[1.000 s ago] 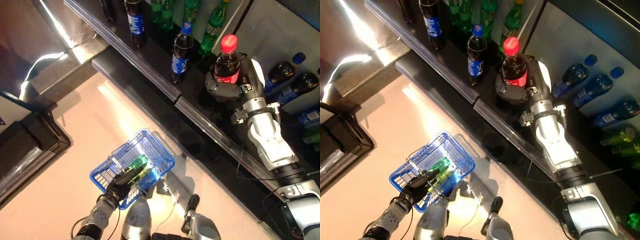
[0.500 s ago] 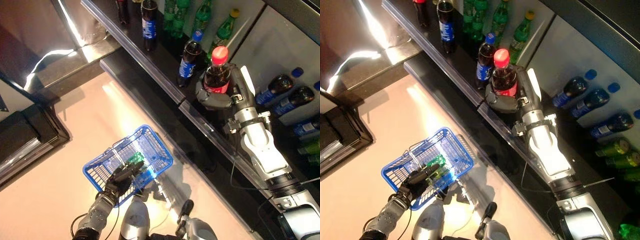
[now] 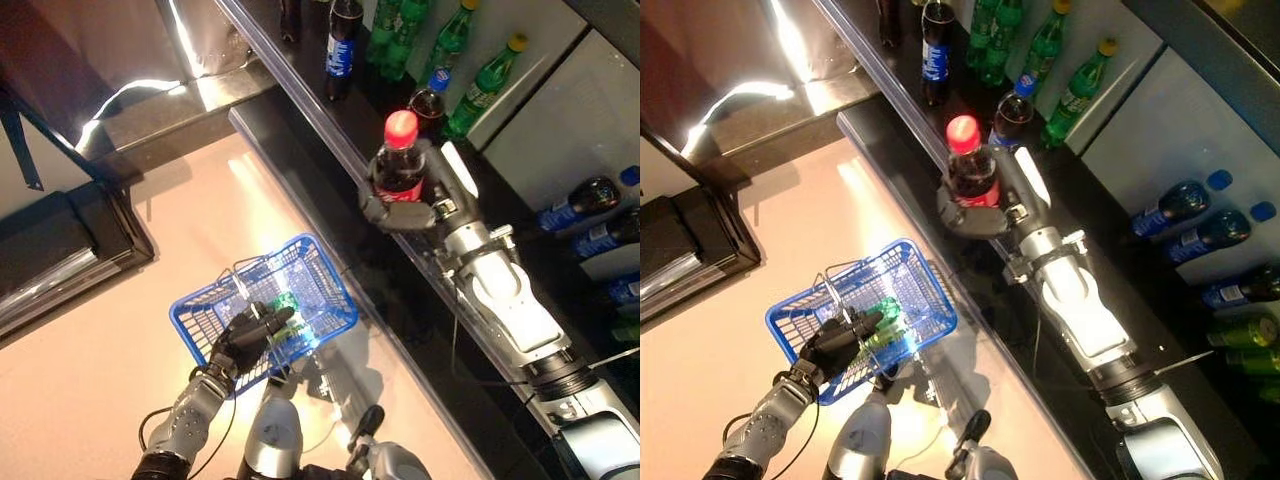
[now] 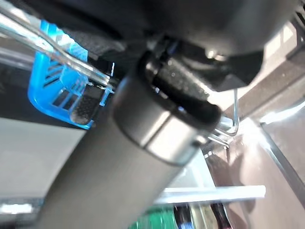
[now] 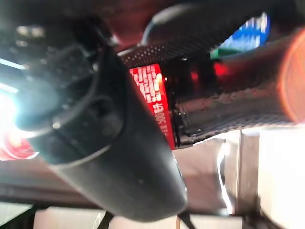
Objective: Pick up the drink and place into the basket.
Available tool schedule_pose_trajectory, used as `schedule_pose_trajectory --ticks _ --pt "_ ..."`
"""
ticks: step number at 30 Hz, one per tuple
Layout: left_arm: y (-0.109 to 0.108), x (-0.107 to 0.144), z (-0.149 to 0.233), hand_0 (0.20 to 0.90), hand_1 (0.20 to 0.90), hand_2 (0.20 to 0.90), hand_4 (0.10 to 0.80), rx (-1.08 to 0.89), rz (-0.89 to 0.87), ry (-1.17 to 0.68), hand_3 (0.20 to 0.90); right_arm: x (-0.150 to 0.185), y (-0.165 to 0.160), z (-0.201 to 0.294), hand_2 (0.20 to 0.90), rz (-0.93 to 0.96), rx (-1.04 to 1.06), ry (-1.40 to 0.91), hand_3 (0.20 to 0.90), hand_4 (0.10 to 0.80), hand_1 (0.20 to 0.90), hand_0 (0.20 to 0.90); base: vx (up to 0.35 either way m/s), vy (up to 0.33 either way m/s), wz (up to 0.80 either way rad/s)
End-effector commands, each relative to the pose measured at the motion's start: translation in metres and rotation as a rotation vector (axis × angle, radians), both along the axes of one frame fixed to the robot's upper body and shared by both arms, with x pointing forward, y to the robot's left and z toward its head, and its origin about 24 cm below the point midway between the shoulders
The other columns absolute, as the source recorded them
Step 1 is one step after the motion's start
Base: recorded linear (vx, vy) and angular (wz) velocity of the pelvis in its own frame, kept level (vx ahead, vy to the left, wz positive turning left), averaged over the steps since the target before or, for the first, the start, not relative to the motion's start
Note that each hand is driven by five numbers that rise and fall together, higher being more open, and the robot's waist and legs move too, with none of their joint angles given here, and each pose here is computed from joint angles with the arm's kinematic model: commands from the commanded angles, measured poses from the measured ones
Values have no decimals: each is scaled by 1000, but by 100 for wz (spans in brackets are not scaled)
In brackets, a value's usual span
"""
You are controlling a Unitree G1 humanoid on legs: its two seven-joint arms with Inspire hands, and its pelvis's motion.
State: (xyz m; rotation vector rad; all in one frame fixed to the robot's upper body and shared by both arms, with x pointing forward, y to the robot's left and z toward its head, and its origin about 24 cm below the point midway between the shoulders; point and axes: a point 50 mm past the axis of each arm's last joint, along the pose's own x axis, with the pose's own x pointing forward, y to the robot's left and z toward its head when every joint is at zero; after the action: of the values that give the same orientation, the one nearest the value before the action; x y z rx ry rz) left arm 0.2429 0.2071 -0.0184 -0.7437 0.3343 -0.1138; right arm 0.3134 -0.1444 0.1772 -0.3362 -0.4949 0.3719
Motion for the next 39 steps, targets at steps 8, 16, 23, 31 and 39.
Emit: schedule_pose_trajectory --ticks 8,16,23,31,39 --pt "-53 22 120 300 300 300 100 -193 -298 -625 200 -27 48 22 300 312 121 -145 200 100 300 300 18 1 9" --pt "-62 14 143 300 300 300 100 -220 -380 -729 200 -28 67 10 300 376 104 -74 200 100 300 300 18 -21 10" --pt "-70 8 157 300 300 300 100 -245 -454 -791 200 -30 78 -3 300 415 88 -21 200 100 300 300 17 -5 4" --pt "-80 -1 169 300 300 300 100 -276 -553 -849 200 -31 91 -13 300 464 52 24 200 100 300 300 11 -3 5" --pt "-90 -8 177 300 300 300 100 -310 -639 -885 200 -28 99 -30 300 469 -6 92 200 100 300 300 19 -3 4"
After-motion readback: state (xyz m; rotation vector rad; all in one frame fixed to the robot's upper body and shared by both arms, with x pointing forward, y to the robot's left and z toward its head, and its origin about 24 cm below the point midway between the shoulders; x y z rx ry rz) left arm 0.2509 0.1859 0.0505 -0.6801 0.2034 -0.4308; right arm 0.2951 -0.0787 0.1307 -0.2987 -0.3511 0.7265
